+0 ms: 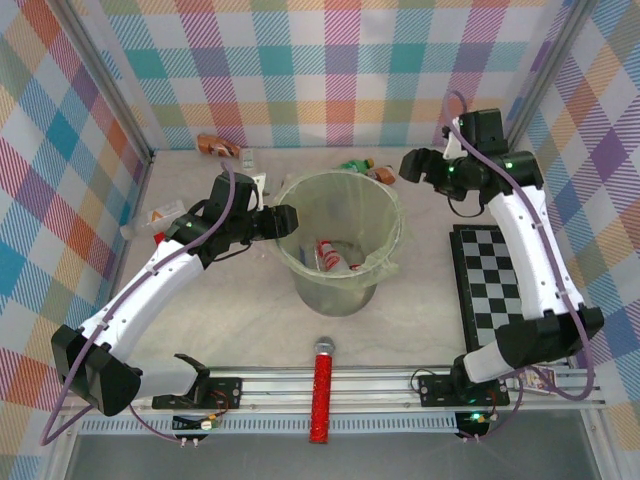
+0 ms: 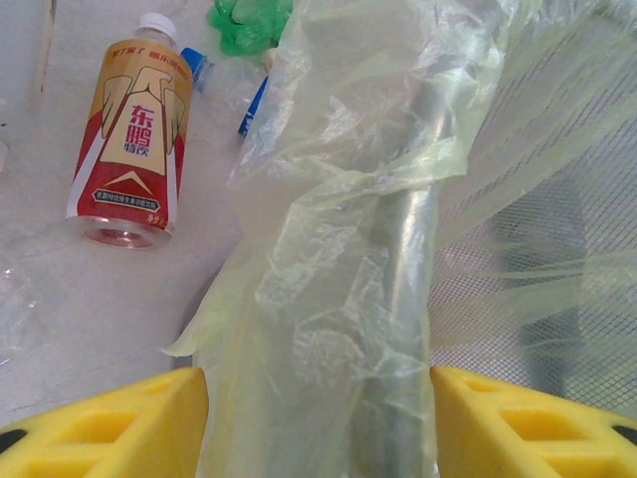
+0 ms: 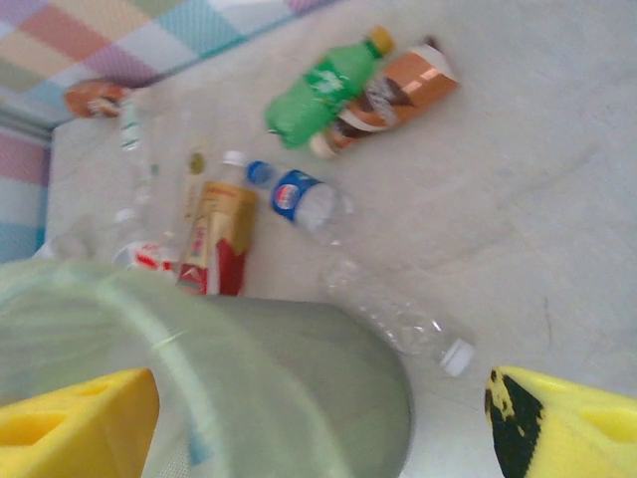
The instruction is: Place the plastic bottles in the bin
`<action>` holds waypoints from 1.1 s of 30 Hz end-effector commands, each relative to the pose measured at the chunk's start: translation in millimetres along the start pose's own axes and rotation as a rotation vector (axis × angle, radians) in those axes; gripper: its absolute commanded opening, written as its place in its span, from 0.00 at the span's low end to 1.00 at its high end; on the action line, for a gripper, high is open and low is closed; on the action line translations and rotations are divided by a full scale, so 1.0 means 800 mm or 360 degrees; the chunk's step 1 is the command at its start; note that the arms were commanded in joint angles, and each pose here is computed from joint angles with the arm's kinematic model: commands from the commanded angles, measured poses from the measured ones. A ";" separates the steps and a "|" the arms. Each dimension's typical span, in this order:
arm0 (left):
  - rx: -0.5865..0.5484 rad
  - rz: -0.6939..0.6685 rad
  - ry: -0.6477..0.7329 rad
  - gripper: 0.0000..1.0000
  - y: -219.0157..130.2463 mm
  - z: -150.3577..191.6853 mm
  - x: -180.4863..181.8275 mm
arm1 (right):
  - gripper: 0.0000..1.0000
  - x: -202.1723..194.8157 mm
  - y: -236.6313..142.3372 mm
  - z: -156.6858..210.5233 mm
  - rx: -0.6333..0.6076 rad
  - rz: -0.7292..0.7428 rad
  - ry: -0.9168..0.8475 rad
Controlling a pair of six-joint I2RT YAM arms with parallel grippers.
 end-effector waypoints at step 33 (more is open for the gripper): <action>0.0159 -0.0182 -0.0034 0.57 0.012 -0.002 0.015 | 0.99 -0.096 0.384 -0.087 0.0018 -0.0094 0.1154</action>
Point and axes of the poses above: each hand's point on the last joint's axis, 136 mm out from that joint toward the fingers, its own y axis out along the fingers, its own x axis along the line the jaws close on, z = x × y, the point moved 7 cm from there along -y, back along the fingers, and after that the axes turned 5 degrees about y, right-handed, at the moved point
